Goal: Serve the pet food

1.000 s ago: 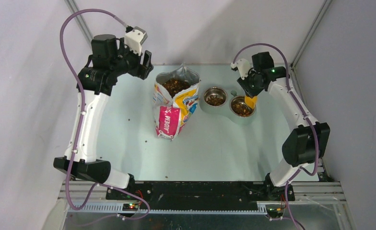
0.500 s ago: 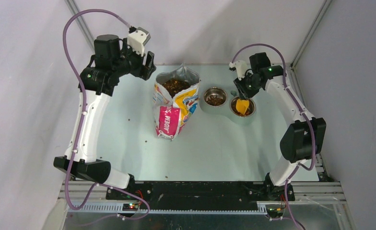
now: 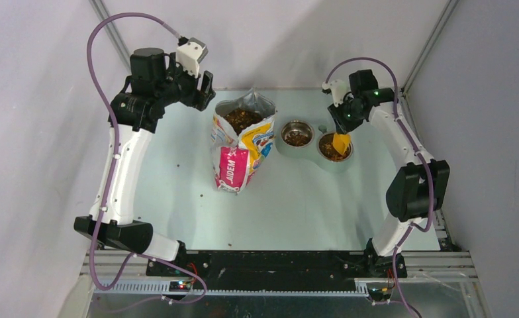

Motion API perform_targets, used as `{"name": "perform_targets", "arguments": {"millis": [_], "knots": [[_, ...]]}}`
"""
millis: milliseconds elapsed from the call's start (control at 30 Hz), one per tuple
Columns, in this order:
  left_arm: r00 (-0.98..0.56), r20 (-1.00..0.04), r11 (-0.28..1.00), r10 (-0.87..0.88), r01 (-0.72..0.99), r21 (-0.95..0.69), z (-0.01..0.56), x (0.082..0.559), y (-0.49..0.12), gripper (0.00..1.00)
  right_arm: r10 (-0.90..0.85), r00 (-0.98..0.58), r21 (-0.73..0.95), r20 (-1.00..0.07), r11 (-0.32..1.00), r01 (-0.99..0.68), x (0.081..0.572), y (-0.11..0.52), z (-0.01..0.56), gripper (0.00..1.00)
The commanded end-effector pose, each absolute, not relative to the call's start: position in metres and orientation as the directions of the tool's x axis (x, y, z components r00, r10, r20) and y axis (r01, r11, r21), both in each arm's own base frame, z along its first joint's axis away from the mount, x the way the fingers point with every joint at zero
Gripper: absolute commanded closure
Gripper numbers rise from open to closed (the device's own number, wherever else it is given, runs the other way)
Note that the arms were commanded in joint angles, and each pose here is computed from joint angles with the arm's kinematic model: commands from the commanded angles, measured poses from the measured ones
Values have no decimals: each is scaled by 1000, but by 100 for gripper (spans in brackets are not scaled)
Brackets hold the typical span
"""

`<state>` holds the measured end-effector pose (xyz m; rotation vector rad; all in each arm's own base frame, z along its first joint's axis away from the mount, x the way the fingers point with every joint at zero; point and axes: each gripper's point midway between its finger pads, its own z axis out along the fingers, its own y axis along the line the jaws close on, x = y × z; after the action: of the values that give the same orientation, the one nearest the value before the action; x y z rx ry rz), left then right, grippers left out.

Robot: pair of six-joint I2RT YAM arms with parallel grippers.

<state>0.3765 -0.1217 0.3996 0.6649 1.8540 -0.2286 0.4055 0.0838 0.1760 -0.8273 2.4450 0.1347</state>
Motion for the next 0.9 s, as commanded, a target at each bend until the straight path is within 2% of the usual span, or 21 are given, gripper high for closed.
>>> {"name": "perform_targets", "arguments": {"millis": [0,267,467,633,767,867], "knots": [[-224,-925,818,308,558,137,406,378,-129,27,-502,-603,-107,-620,815,-569,424,88,214,100],[-286,-929,836,236,547,44,394,387,-137,27,-389,-530,29,-753,786,-617,412,127,277,100],[-430,-899,880,87,456,-133,363,409,-147,30,-234,-407,74,-883,787,-612,427,156,355,100],[-515,-855,883,57,426,-197,338,416,-155,31,-95,-278,110,-956,762,-638,430,194,426,100],[-526,-849,875,61,437,-208,335,414,-157,31,-44,-198,114,-979,688,-717,418,239,463,100],[-507,-859,879,68,438,-188,342,411,-154,31,-34,-178,125,-984,582,-803,403,280,472,100]]}}
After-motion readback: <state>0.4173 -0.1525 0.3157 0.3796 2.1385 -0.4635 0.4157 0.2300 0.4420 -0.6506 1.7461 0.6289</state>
